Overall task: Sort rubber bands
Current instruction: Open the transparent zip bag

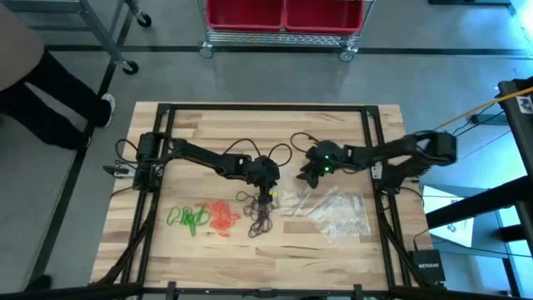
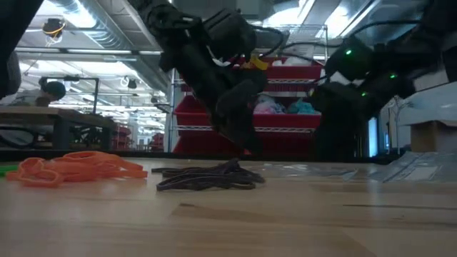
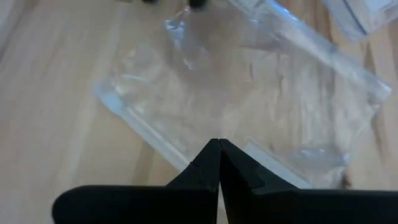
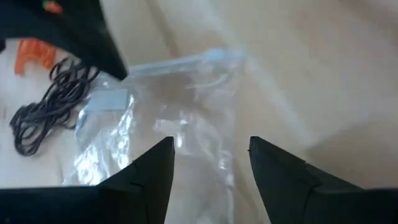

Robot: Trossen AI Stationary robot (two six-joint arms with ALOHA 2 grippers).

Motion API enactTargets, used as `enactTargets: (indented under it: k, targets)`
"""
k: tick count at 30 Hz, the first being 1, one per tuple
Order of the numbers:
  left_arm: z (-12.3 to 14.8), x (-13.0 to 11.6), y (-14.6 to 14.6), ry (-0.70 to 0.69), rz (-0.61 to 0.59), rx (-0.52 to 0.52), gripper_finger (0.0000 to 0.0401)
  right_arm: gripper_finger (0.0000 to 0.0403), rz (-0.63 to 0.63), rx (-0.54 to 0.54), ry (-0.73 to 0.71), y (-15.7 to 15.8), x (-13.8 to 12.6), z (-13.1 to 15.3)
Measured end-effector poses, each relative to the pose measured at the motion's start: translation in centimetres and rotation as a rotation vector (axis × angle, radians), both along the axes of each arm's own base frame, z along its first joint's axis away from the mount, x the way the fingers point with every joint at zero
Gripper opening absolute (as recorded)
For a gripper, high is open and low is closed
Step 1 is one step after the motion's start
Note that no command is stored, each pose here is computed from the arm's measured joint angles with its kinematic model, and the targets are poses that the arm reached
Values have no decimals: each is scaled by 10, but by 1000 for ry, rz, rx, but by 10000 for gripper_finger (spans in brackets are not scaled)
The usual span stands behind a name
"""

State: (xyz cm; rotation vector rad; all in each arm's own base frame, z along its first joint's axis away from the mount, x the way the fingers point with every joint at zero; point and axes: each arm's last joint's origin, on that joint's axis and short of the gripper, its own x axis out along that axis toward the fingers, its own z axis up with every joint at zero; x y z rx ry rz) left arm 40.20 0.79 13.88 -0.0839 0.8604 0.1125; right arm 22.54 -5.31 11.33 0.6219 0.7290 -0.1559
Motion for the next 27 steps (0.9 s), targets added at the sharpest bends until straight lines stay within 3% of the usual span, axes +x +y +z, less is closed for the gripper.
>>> enactTargets:
  k: [11,15,20,27]
  targets:
    - [0,0,3,1,-19,22,0,188,127,123,27,-4,32,-27]
    - [0,0,3,1,-21,24,0,133,171,103,38,-4,37,-34]
    - [0,0,3,2,-25,27,0,24,230,50,31,-4,38,-35]
    - [12,-2,3,-17,-26,30,0,1,269,-10,15,-1,38,-29]
